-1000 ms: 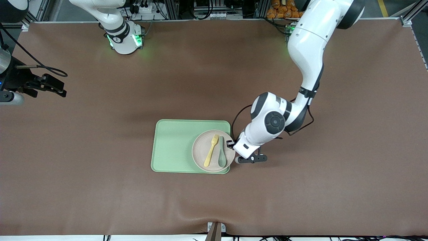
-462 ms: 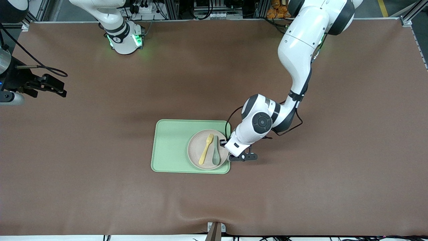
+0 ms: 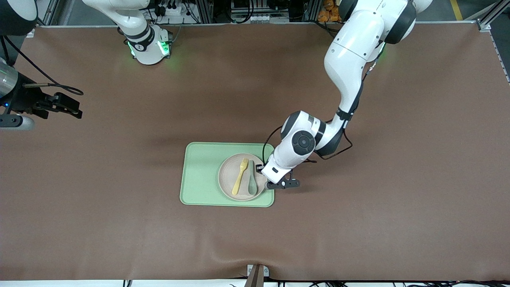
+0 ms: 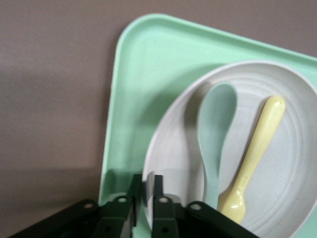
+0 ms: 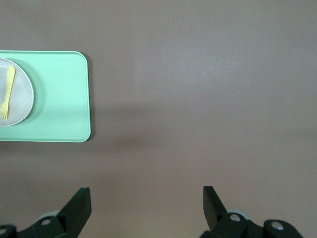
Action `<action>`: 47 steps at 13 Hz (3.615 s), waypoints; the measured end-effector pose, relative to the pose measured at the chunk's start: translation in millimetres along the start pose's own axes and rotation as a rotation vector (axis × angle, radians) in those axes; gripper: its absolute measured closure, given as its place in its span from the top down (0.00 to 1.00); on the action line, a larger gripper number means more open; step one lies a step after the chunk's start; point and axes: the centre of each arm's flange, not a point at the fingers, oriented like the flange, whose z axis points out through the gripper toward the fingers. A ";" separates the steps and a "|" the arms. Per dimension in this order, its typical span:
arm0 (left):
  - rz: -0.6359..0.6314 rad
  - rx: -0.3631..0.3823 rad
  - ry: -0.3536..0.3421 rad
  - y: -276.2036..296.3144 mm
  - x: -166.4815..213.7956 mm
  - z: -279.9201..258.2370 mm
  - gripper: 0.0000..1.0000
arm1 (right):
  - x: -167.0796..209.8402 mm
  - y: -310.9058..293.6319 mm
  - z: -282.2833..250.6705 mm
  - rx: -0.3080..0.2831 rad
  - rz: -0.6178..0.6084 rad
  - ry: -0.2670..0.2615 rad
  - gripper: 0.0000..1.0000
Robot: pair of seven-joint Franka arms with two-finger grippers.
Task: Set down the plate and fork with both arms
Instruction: 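Slide the plate with the left gripper onto the green tray, then release the plate and raise the left gripper while the right gripper approaches, then grasp the yellow fork on the plate with the right gripper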
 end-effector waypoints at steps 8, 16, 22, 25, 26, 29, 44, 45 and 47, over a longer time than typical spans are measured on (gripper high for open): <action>-0.024 -0.018 0.124 2.8 46.6 -116.2 1.00 | 10.5 -71.9 4.9 0.069 -0.077 0.010 1.00; -0.172 0.102 0.103 -114.2 82.4 -378.5 1.00 | 85.9 -198.0 89.7 0.121 0.039 0.060 1.00; -0.175 0.185 0.082 -197.2 64.2 -487.7 1.00 | 109.4 -307.1 183.6 0.107 0.095 0.086 1.00; -0.092 0.181 0.084 -247.5 49.3 -531.2 1.00 | 109.9 -349.7 242.6 0.096 0.125 0.104 0.99; -0.081 0.182 0.083 -260.2 43.5 -538.6 1.00 | 108.6 -360.0 265.6 0.084 0.144 0.100 0.94; -0.067 0.239 0.077 -271.5 32.1 -539.3 1.00 | 103.0 -382.0 327.9 0.059 0.169 0.084 0.78; -0.057 0.257 0.067 -272.2 14.6 -539.7 1.00 | 81.4 -415.9 392.8 0.037 0.191 0.045 0.54; -0.057 0.260 0.059 -271.9 16.3 -535.1 1.00 | 81.5 -416.0 393.0 0.037 0.198 0.045 0.52; -0.058 0.264 0.046 -272.6 20.1 -526.8 1.00 | 81.7 -416.2 393.3 0.038 0.207 0.045 0.52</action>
